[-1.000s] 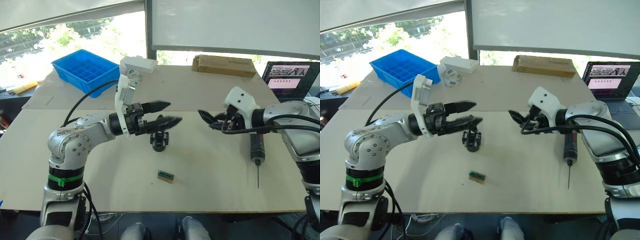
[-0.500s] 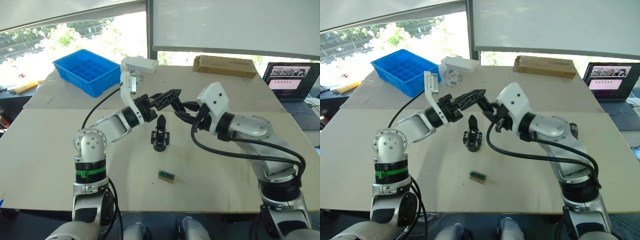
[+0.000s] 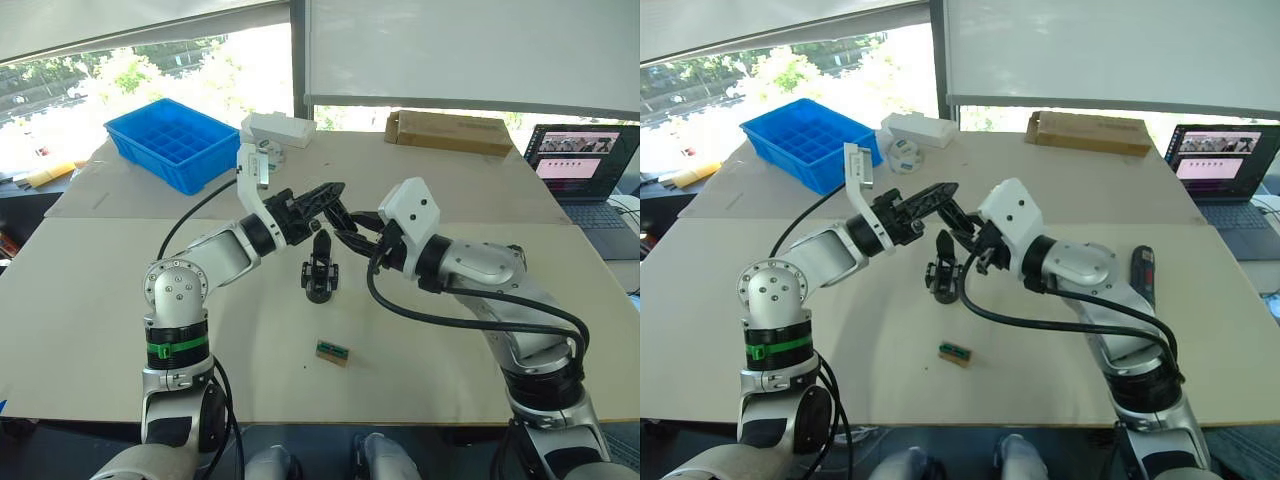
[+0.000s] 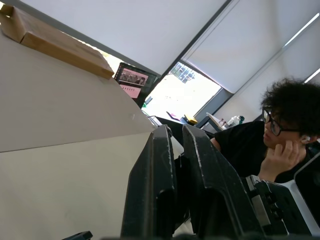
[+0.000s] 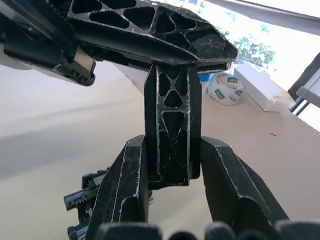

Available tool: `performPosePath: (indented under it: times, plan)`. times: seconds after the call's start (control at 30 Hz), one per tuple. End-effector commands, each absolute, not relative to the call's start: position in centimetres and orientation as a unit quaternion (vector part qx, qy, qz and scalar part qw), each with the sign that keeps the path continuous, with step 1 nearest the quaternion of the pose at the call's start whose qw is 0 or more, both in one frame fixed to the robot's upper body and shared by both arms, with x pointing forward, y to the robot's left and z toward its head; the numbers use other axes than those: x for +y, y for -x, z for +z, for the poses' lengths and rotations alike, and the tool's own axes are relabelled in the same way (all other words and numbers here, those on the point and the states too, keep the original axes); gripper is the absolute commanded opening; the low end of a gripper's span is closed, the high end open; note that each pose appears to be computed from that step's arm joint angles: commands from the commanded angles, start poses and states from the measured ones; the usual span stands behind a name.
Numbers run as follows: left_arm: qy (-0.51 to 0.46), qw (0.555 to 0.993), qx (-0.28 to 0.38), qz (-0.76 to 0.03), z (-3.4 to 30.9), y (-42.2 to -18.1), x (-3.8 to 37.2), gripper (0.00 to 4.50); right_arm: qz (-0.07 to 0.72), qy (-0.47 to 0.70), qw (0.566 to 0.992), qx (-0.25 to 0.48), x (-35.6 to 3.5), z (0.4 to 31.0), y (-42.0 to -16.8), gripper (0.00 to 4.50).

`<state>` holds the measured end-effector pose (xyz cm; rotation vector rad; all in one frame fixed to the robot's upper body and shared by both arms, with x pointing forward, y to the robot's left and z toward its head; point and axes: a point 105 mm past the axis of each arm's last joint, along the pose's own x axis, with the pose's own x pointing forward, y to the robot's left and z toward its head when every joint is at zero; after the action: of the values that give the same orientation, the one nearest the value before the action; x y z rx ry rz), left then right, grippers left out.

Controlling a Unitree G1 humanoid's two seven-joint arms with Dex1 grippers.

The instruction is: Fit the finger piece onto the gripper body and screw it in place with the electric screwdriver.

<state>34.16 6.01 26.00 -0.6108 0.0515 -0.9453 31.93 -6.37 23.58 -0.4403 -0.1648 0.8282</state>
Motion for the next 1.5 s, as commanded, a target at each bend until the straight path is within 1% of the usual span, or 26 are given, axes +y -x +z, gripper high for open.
performPosePath:
  times: [0.03, 0.1, 0.17, 0.2, 0.27, 0.3, 0.33, 0.43, 0.53, 0.57, 0.63, 0.7, 0.77, 0.87, 0.97, 1.03, 1.17, 1.5]
  plan:
    - [0.276, 0.838, -0.01, -0.471, 28.1, -33.2, 6.0, 0.0, 0.375, 0.222, 0.891, -0.126, -6.7, 25.2, -31.7, 1.1]
    - [0.274, 0.835, -0.013, -0.477, 28.4, -33.0, 5.8, 0.0, 0.372, 0.224, 0.891, -0.132, -6.8, 25.4, -31.6, 1.1]
    - [0.257, 0.833, -0.015, -0.489, 28.6, -32.9, 5.7, 0.0, 0.376, 0.21, 0.893, -0.133, -7.0, 25.8, -31.3, 2.16]
    - [0.238, 0.831, -0.016, -0.502, 28.6, -32.8, 5.4, 0.0, 0.382, 0.203, 0.892, -0.132, -7.1, 26.1, -31.1, 2.42]
    - [0.189, 0.816, -0.017, -0.546, 28.3, -32.1, 4.7, 0.0, 0.414, 0.161, 0.887, -0.123, -7.1, 26.8, -30.3, 3.19]
    - [0.164, 0.804, -0.015, -0.571, 28.0, -31.6, 4.4, 0.0, 0.437, 0.131, 0.883, -0.115, -7.1, 27.1, -29.8, 3.52]
    - [0.134, 0.785, -0.011, -0.604, 27.9, -31.2, 4.3, 0.0, 0.477, 0.105, 0.867, -0.094, -7.3, 27.4, -29.0, 3.83]
    - [0.067, 0.747, -0.001, -0.661, 27.7, -30.6, 4.6, 0.0, 0.556, 0.073, 0.827, -0.045, -8.1, 27.9, -27.1, 3.83]
    - [0.018, 0.698, 0.03, -0.716, 27.5, -29.6, 5.6, 0.0, 0.595, 0.024, 0.803, 0.032, -9.6, 28.0, -26.7, 3.83]
    - [0.01, 0.684, 0.038, -0.728, 27.4, -29.3, 5.9, 0.0, 0.601, 0.006, 0.797, 0.051, -9.8, 28.1, -26.7, 3.83]
    - [0.005, 0.663, 0.046, -0.747, 27.7, -28.9, 6.1, 0.0, 0.628, -0.013, 0.773, 0.088, -9.9, 27.9, -26.1, 3.83]
    - [0.003, 0.65, 0.049, -0.758, 27.9, -28.7, 6.0, 0.0, 0.652, -0.01, 0.75, 0.115, -9.7, 27.4, -25.2, 3.83]
    - [0.003, 0.646, 0.049, -0.762, 27.9, -28.8, 5.9, 0.0, 0.661, -0.001, 0.741, 0.116, -9.1, 27.1, -25.0, 3.83]
    - [0.015, 0.642, 0.048, -0.765, 27.9, -29.0, 5.7, 0.0, 0.657, 0.003, 0.743, 0.123, -7.8, 26.3, -25.6, 3.83]
    - [0.014, 0.64, 0.049, -0.767, 27.6, -28.9, 5.6, 0.0, 0.65, 0.002, 0.75, 0.119, -7.0, 26.2, -26.3, 3.83]
    - [0.015, 0.638, 0.051, -0.768, 27.5, -28.8, 5.6, 0.0, 0.646, 0.0, 0.754, 0.116, -6.6, 26.3, -26.6, 3.31]
    - [0.012, 0.638, 0.05, -0.768, 27.5, -28.8, 5.7, 0.0, 0.646, 0.007, 0.756, 0.106, -6.1, 26.7, -26.8, 1.96]
    - [0.02, 0.648, 0.045, -0.76, 27.6, -29.4, 5.8, 0.0, 0.647, 0.016, 0.756, 0.098, -5.3, 26.8, -27.0, 1.96]
